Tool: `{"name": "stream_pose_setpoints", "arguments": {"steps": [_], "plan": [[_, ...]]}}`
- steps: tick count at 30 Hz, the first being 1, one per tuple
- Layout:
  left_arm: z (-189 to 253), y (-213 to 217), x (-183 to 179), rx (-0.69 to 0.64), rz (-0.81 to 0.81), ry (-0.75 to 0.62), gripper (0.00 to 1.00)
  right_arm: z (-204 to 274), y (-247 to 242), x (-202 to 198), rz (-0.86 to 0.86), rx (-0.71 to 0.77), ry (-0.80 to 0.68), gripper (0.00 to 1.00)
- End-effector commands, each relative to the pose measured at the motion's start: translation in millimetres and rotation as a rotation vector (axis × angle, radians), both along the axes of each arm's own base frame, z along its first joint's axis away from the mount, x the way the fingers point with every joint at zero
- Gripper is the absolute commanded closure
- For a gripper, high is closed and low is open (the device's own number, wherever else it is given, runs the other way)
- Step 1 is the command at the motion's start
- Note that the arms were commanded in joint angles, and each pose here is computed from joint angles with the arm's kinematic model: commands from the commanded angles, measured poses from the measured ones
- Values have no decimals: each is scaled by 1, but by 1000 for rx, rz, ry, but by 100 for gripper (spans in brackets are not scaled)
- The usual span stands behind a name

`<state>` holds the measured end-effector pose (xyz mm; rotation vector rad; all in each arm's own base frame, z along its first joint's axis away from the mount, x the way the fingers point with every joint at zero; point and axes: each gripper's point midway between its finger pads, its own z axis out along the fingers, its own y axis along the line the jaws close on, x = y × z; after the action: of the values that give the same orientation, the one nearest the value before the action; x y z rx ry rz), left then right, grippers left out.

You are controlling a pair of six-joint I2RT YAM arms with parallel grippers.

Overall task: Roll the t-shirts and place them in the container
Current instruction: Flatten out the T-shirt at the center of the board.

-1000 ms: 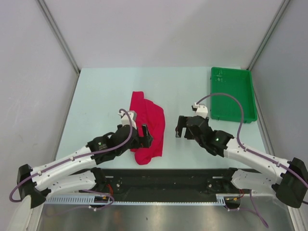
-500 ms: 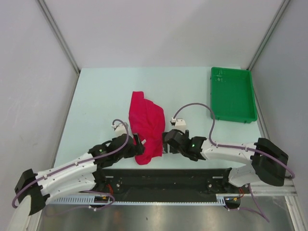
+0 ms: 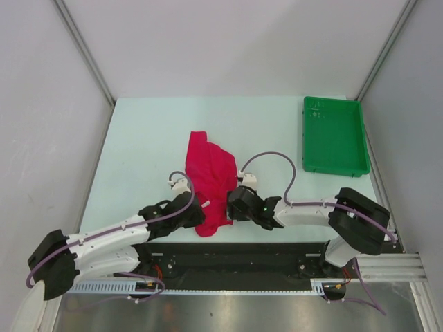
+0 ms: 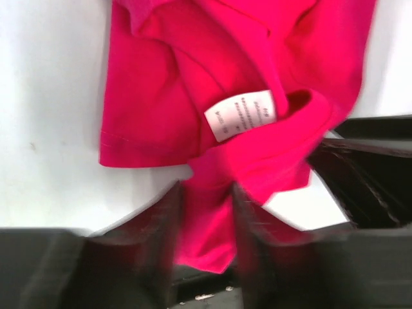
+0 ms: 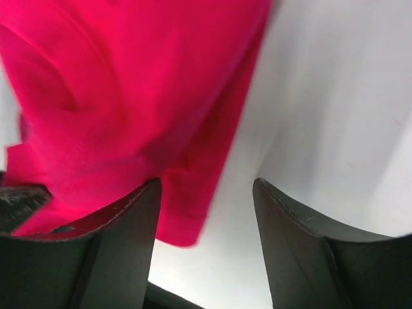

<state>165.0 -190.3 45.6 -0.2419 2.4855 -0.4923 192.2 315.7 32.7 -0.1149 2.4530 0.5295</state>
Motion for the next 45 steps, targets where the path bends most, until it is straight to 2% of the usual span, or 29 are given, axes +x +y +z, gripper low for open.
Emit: {"name": "stream_pose_setpoints", "arguments": {"steps": [1,5,6,8,9,11,14,17,18,20,21,22,23,24,26,27,29,30,31,32,34,35,37,38,40,41,42,45], "plan": [[14,-4,1,-65,7,-28,72,-3,23,3,-8,105,27,38],[32,1,8,-78,18,-89,90,-9,16,7,-46,90,42,53],[38,2,12,-77,27,-103,100,-7,14,10,-50,92,40,67],[47,10,18,-60,52,-122,100,3,12,15,-58,111,30,81],[62,15,28,-59,70,-151,100,10,9,22,-71,120,17,94],[78,26,38,-30,90,-191,100,28,-1,31,-87,139,-12,100],[125,41,65,-42,175,-281,100,50,-29,57,-148,152,-47,100],[176,52,93,-71,247,-369,100,97,-60,92,-213,197,-143,100],[210,57,106,-103,287,-434,100,126,-64,106,-221,240,-189,100],[234,62,120,-88,315,-482,100,156,-85,132,-249,235,-256,100],[269,68,128,-113,347,-546,100,170,-86,139,-236,244,-280,100],[280,68,138,-110,354,-567,100,205,-93,156,-253,269,-348,100],[295,71,144,-103,359,-593,100,218,-97,165,-247,252,-387,100],[331,79,151,-131,393,-656,100,235,-100,173,-244,255,-428,100],[352,81,169,-124,411,-695,100,280,-115,202,-285,280,-525,100],[380,88,173,-152,432,-748,100,297,-119,211,-283,297,-573,100],[403,87,190,-162,431,-804,100,333,-128,231,-302,334,-648,100],[434,94,191,-186,447,-868,100,347,-127,238,-287,350,-683,100],[448,94,195,-195,440,-894,100,377,-128,245,-286,371,-739,100],[478,97,196,-215,438,-940,100,390,-133,250,-302,367,-764,100],[506,111,193,-198,471,-984,100,418,-139,251,-308,342,-797,100],[531,116,182,-205,473,-1023,100,454,-145,251,-333,353,-857,100],[550,122,167,-206,465,-1070,100,473,-152,245,-335,323,-887,100],[554,124,159,-213,465,-1078,100,497,-157,236,-340,336,-934,100],[561,130,134,-238,453,-1106,100,505,-162,227,-339,318,-945,100],[551,130,132,-230,448,-1086,100,507,-166,223,-348,314,-950,100],[558,137,109,-252,446,-1118,100,510,-171,211,-349,314,-957,100],[542,146,88,-233,450,-1101,100,512,-175,184,-318,324,-974,100]]}}
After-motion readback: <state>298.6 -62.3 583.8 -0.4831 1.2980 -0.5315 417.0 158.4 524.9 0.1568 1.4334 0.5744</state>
